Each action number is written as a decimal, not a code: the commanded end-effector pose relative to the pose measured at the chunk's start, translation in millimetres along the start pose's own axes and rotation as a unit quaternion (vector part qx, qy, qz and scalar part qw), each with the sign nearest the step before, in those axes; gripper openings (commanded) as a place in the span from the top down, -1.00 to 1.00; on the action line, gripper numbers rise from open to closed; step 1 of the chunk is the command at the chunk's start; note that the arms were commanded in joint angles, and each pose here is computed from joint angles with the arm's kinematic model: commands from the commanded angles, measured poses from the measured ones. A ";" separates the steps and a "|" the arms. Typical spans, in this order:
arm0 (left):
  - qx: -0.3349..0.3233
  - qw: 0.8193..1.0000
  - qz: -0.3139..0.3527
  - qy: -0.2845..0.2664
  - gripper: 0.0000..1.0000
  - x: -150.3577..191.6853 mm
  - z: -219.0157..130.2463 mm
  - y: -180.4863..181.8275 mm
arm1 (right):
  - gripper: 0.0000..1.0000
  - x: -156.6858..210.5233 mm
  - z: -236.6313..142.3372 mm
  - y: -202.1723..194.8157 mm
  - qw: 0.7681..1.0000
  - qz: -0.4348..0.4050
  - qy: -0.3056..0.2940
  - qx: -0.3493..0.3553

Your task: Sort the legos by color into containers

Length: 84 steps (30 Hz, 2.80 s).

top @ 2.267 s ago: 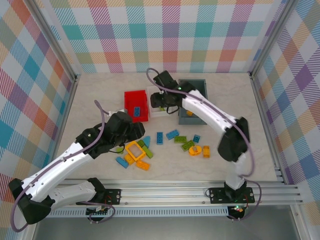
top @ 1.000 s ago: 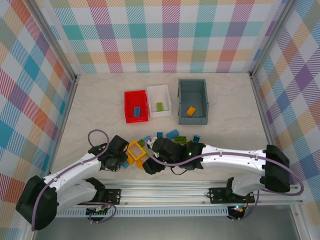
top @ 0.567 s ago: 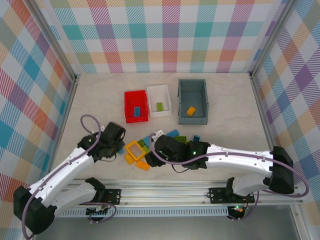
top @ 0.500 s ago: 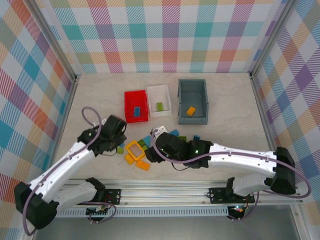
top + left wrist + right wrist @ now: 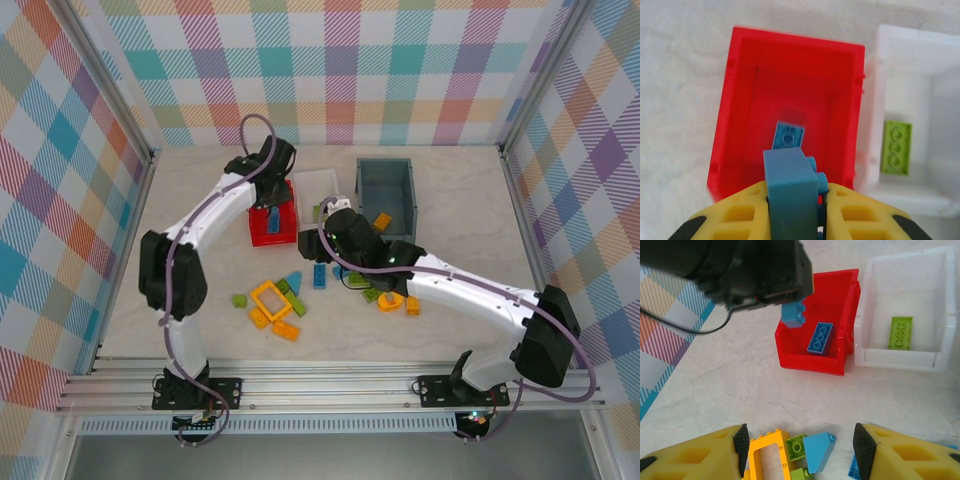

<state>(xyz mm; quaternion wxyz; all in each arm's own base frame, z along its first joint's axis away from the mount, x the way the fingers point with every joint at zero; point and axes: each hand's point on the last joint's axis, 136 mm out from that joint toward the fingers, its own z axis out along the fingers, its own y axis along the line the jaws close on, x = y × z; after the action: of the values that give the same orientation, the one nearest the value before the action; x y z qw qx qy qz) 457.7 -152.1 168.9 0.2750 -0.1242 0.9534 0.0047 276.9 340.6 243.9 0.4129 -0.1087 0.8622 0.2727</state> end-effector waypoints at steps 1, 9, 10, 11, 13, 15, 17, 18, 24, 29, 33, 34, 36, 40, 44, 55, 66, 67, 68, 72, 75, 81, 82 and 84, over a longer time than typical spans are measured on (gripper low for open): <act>-0.029 0.998 0.057 0.022 0.79 -6.3 16.1 10.0 | -0.21 -18.8 2.6 16.1 0.998 0.022 -0.022 -0.047; -0.073 0.992 0.090 0.044 0.75 -6.2 57.3 22.9 | -0.20 -9.0 17.1 4.6 0.998 0.043 0.001 -0.049; -0.075 0.992 0.092 0.046 0.74 -5.3 60.1 23.4 | -0.20 -8.1 17.6 3.5 0.998 0.046 0.003 -0.049; -0.077 0.991 0.095 0.050 0.72 -3.3 63.5 23.3 | -0.21 -6.5 18.5 1.7 0.998 0.047 0.005 -0.047; -0.081 0.990 0.098 0.058 0.67 1.0 68.3 24.4 | -0.21 -4.2 18.2 -0.7 0.998 0.050 0.008 -0.046; -0.085 0.989 0.100 0.063 0.57 5.3 71.8 26.3 | -0.21 -3.1 17.5 -4.3 0.998 0.052 0.010 -0.042; -0.084 0.989 0.099 0.064 0.47 6.7 71.4 26.9 | -0.21 -2.1 16.1 -6.5 0.998 0.053 0.011 -0.040; -0.083 0.990 0.099 0.063 0.39 6.4 70.0 26.9 | -0.21 -1.2 15.4 -7.5 0.998 0.054 0.012 -0.039; -0.075 0.991 0.095 0.051 0.13 -3.0 51.7 25.2 | -0.23 -1.3 9.6 -12.9 0.998 0.054 0.012 -0.033; -0.056 0.995 0.085 0.023 0.09 -18.4 19.5 20.5 | -0.23 1.0 3.6 -18.7 0.998 0.049 0.016 -0.020; -0.021 0.997 0.063 -0.027 0.10 -35.5 -38.9 12.3 | -0.17 24.8 7.4 -18.5 0.997 0.020 0.067 -0.013; -0.014 0.998 0.053 -0.036 0.10 -36.9 -53.4 13.1 | -0.16 34.7 9.1 -16.4 0.996 0.007 0.083 -0.010; 0.001 0.998 0.027 -0.056 0.10 -34.0 -84.7 21.0 | -0.09 60.4 17.2 -8.7 0.992 -0.026 0.122 -0.010; 0.025 0.996 -0.038 -0.082 0.11 -11.2 -139.9 54.3 | 0.10 103.7 39.0 12.4 0.976 -0.088 0.201 -0.019; 0.075 0.987 -0.098 -0.103 0.13 27.3 -188.8 87.5 | 0.24 141.9 61.6 42.3 0.953 -0.155 0.258 -0.029; 0.196 0.958 -0.176 -0.111 0.14 110.6 -255.4 138.6 | 0.25 199.3 107.6 75.5 0.927 -0.162 0.338 -0.015; 0.238 0.947 -0.189 -0.105 0.14 129.8 -270.4 143.8 | 0.30 201.4 138.1 67.0 0.924 -0.171 0.339 0.039; 0.240 0.947 -0.188 -0.103 0.14 130.5 -270.6 143.1 | 0.32 201.4 139.8 65.9 0.924 -0.170 0.340 0.042; 0.241 0.947 -0.188 -0.101 0.14 130.9 -270.3 142.3 | 0.34 200.9 141.7 64.4 0.924 -0.169 0.340 0.044; 0.249 0.945 -0.188 -0.095 0.14 132.4 -268.4 138.3 | 0.40 201.1 147.5 63.8 0.923 -0.169 0.342 0.046; 0.251 0.945 -0.187 -0.094 0.14 132.3 -266.8 136.9 | 0.45 201.5 150.7 65.2 0.922 -0.171 0.345 0.046; 0.254 0.946 -0.184 -0.086 0.14 135.2 -258.5 132.5 | 0.57 199.5 157.1 64.8 0.922 -0.174 0.343 0.052; 0.253 0.946 -0.185 -0.085 0.14 135.4 -257.0 132.0 | 0.60 196.8 157.2 66.2 0.923 -0.175 0.340 0.050; 0.254 0.946 -0.182 -0.083 0.15 136.8 -254.1 130.9 | 0.65 186.7 155.0 72.0 0.927 -0.178 0.327 0.042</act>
<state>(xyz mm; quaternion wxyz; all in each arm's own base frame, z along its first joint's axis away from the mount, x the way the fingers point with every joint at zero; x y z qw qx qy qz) 180.5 -70.9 302.7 0.3687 -0.2299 0.8623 -0.2601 222.4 493.1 35.1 0.1394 -0.3231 0.9296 0.1097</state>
